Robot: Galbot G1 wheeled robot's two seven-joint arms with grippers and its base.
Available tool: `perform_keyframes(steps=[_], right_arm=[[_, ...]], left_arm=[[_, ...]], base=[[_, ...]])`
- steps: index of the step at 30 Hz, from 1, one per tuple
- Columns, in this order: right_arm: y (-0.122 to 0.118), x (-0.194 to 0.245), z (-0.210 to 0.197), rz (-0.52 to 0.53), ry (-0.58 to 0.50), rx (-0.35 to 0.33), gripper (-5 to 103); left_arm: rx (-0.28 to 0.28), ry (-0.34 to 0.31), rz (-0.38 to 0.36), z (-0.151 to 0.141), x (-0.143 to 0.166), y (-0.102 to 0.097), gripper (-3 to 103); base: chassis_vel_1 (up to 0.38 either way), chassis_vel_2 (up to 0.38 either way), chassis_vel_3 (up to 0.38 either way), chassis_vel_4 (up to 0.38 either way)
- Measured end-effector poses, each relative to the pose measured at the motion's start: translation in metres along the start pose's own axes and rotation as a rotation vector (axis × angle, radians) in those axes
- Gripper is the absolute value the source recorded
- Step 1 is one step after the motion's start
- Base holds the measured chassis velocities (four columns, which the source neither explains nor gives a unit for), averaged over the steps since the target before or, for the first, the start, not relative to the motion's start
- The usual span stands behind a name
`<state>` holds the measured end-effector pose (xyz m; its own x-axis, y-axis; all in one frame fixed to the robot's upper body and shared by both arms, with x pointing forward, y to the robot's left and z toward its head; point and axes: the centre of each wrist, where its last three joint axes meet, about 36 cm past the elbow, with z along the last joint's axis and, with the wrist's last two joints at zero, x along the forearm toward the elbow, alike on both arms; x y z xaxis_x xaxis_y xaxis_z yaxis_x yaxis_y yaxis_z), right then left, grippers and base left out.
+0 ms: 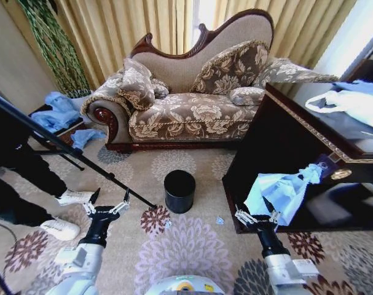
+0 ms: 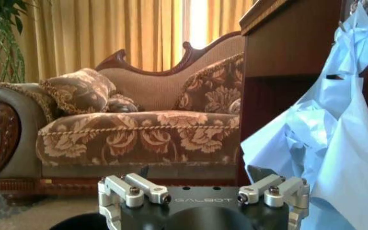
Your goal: Place a garbage bag over the trash bin.
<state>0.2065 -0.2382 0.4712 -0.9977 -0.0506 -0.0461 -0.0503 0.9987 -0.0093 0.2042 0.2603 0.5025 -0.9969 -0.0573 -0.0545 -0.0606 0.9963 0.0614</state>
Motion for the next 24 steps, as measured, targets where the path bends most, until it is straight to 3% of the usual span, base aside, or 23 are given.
perform_keyframes(steps=[7, 12, 18, 24], right_arm=[[-0.023, -0.008, 0.012, 0.017, 0.002, 0.046, 100], [-0.037, -0.015, 0.002, 0.013, 0.011, 0.018, 100], [-0.019, -0.010, -0.010, -0.016, 0.008, -0.058, 100], [0.005, -0.006, -0.013, -0.014, 0.003, -0.147, 100]], left_arm=[[0.016, -0.007, 0.010, -0.002, -0.002, 0.003, 100], [0.046, -0.034, 0.036, -0.008, -0.012, 0.010, 100], [0.131, 0.028, 0.012, -0.007, -0.014, 0.005, 100], [0.122, 0.088, -0.022, -0.007, -0.013, 0.005, 100]], base=[[0.000, 0.000, 0.000, 0.000], [0.000, 0.000, 0.000, 0.000], [0.000, 0.000, 0.000, 0.000], [0.000, 0.000, 0.000, 0.000]])
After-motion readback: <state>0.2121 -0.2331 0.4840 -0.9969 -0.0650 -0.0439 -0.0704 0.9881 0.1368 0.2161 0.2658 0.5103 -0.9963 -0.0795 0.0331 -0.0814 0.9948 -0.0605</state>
